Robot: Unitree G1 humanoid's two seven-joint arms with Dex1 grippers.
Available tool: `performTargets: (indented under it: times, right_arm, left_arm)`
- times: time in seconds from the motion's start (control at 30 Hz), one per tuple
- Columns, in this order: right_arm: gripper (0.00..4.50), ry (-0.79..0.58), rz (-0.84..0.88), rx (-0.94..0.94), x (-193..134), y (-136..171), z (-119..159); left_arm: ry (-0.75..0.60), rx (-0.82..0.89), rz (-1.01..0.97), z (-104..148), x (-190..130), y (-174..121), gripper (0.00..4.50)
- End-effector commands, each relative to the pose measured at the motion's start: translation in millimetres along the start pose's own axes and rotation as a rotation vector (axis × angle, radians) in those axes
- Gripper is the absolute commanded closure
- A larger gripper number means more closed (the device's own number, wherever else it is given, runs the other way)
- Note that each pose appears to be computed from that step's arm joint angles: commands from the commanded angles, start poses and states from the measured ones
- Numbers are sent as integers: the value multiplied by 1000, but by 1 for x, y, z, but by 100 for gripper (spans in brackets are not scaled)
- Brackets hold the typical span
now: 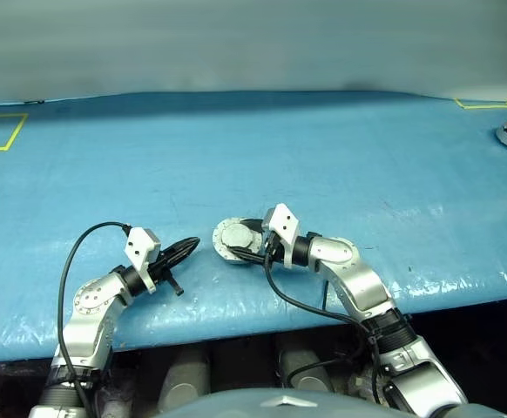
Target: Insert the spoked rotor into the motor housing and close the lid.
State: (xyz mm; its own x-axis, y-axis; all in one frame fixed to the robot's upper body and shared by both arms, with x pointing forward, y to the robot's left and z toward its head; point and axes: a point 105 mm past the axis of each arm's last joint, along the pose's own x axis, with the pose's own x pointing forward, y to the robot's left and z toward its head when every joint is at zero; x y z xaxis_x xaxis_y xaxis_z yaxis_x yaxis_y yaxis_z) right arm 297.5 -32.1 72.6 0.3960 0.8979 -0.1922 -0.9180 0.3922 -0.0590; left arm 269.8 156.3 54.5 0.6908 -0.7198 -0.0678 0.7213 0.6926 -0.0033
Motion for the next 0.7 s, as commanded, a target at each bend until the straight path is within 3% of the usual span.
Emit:
performTargets:
  times: [0.03,0.7]
  right_arm:
    - [149,-68,14,-70,0,-2,24]
    - [149,33,85,-148,4,-9,8]
  left_arm:
    - [-23,21,4,5,1,0,450]
    - [-24,11,14,3,0,-1,450]
